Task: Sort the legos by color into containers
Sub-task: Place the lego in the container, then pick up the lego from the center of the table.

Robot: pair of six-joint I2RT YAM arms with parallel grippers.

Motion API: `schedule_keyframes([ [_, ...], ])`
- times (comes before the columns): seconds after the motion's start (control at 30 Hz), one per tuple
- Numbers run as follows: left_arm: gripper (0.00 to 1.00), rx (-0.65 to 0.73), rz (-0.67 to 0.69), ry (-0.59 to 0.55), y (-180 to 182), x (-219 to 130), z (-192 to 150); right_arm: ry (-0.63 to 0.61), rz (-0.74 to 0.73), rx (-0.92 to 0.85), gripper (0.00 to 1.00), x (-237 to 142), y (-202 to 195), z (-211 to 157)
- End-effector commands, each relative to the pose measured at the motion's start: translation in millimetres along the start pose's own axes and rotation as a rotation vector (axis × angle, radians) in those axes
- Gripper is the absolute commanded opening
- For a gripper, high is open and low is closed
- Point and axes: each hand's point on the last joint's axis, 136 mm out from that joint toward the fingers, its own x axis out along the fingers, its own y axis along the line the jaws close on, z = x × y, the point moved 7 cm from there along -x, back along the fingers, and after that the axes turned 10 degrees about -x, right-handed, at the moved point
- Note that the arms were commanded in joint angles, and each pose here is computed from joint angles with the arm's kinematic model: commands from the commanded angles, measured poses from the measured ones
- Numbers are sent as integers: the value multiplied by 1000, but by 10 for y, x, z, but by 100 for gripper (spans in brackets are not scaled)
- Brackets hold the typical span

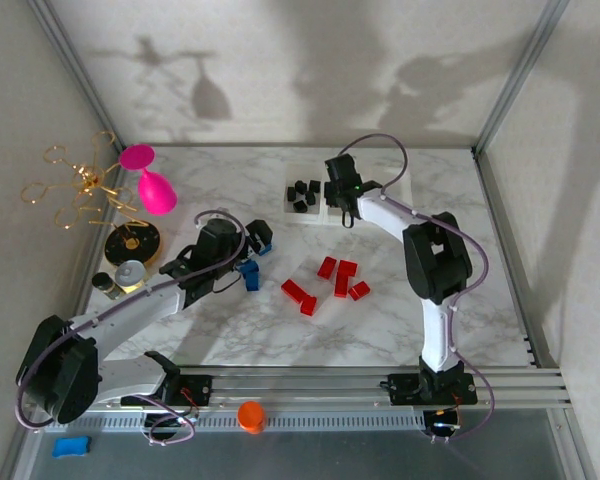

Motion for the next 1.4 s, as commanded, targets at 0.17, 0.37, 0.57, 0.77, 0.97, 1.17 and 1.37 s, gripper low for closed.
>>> schedule_keyframes([
  [0.17,100,37,-67,-3,-238,-17,39,-37,-50,-20,45,-10,-73,174],
  [0.37,100,42,-85,-14,-304,-54,75,-60,-6,-17,49,-216,-67,256],
  [0.57,100,51,-83,-42,-319,-148,125,-69,48,-18,52,-557,23,188],
  [0.77,100,48,-59,-61,-200,-242,123,-32,149,-31,55,-830,286,-73],
  [0.97,99,33,-13,-63,13,-326,70,10,245,-66,58,-990,670,-345],
  [1.17,100,8,34,-89,253,-445,34,37,335,-85,62,-1022,1132,-546],
  [1.37,100,-9,77,-130,404,-564,54,38,384,-92,66,-884,1568,-598],
])
